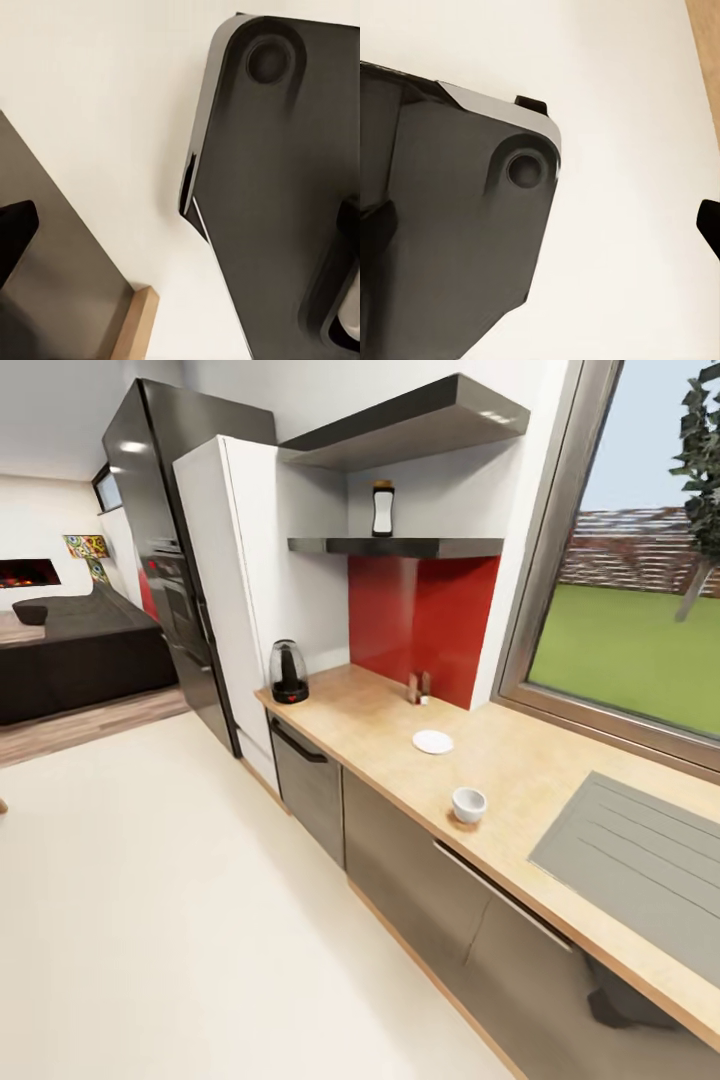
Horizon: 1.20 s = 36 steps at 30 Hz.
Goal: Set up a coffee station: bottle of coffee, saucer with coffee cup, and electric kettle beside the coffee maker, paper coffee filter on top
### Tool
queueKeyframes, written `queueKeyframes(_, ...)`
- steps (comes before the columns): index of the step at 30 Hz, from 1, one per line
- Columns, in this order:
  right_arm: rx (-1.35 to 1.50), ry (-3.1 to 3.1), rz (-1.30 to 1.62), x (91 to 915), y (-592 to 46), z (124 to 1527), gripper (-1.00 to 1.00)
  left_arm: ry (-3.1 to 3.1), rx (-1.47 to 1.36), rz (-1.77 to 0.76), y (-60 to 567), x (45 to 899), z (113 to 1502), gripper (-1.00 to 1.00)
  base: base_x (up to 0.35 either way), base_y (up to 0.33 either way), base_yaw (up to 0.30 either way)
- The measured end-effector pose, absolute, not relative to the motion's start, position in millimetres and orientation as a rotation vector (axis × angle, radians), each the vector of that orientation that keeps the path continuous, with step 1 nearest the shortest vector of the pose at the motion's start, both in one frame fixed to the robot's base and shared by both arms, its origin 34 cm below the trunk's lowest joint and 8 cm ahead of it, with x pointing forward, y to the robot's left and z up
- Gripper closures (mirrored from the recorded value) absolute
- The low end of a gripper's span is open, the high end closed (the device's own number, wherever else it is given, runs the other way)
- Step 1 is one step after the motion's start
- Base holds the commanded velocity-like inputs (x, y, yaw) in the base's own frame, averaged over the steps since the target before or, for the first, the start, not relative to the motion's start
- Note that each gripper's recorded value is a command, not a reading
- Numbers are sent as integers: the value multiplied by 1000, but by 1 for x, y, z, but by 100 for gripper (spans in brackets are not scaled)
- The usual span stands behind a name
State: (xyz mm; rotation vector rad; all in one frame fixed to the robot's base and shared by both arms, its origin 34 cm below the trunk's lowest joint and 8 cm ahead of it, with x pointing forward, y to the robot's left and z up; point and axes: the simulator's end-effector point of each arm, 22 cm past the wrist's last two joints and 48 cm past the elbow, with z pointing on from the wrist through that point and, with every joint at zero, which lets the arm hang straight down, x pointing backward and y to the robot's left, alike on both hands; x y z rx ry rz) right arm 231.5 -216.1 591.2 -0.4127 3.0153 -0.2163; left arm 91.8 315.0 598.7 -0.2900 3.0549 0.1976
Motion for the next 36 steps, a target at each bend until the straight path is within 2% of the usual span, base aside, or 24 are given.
queueKeyframes(36, -465, 2898, -227, 259, -223, 594, -100, 3053, -296, 198, 315, 93, 599, -100, 256, 238, 0)
